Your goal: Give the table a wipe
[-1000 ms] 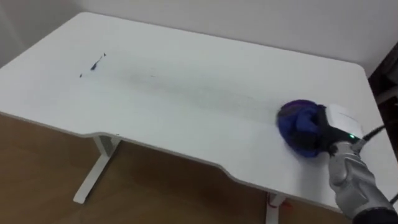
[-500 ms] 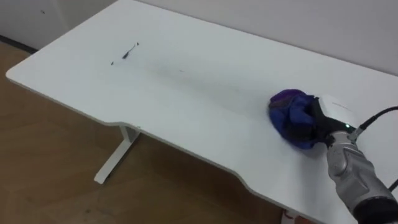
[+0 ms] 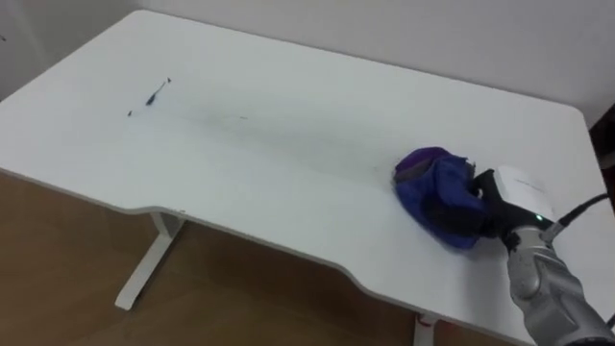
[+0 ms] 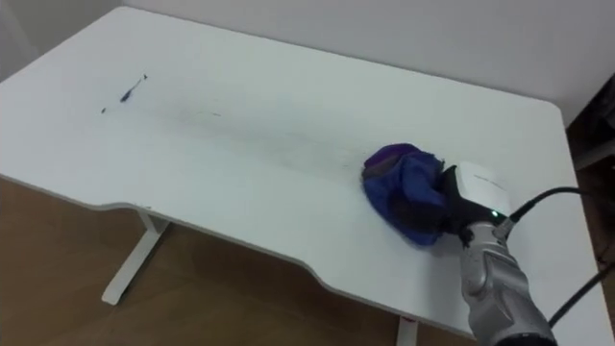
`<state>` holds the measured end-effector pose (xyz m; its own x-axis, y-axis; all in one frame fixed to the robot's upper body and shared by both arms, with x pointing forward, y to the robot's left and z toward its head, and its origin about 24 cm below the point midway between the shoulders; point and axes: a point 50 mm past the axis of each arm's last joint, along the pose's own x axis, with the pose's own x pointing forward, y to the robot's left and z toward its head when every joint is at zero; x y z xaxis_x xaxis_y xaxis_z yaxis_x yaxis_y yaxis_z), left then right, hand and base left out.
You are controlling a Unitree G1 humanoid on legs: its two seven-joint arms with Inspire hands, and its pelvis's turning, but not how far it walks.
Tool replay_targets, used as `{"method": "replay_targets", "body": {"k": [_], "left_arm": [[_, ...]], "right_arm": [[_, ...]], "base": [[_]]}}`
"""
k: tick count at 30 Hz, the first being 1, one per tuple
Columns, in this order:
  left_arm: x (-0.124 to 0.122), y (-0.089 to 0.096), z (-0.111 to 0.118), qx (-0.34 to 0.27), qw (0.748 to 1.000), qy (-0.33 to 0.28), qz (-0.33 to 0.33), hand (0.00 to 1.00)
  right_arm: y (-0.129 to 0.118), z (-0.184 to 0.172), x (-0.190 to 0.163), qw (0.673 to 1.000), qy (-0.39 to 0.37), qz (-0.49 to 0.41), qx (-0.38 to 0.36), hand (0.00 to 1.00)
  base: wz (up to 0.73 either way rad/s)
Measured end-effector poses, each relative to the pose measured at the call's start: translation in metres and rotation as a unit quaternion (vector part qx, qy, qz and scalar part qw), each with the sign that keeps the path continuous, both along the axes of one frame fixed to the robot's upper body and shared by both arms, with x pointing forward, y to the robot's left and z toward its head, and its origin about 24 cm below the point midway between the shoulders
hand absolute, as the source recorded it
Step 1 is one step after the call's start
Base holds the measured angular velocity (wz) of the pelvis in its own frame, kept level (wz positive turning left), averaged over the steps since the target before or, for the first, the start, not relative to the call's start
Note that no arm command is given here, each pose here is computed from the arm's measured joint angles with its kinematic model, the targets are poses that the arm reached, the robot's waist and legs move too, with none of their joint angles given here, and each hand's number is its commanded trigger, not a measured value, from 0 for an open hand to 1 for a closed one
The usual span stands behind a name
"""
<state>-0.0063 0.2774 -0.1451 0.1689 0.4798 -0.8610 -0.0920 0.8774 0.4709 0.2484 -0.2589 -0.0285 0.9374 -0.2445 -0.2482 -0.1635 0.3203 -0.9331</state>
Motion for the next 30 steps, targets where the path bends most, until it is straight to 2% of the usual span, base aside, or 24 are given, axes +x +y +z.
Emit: {"method": "replay_targets", "body": {"k": [9,18,24,30], "left_arm": [[-0.010,-0.002,-0.001,-0.001,1.000,0.015,-0.001,0.00],[0.006,-0.003,-0.002,-0.001,1.000,-0.003,-0.012,0.00],[0.015,-0.002,0.000,0.007,1.000,-0.021,-0.015,0.00],[0.012,-0.001,0.000,0.019,0.999,-0.024,-0.011,0.00]], "right_arm": [[-0.004,0.007,-0.006,0.999,-0.029,-0.011,0.011,0.00],[-0.005,0.020,-0.002,0.997,-0.073,-0.015,0.014,0.00],[-0.013,0.039,0.001,0.989,-0.142,-0.043,0.018,0.00],[-0.035,0.050,-0.006,0.969,-0.214,-0.114,0.055,0.00]], "base": [[-0.10],[-0.05],[-0.08],[0.00]]}}
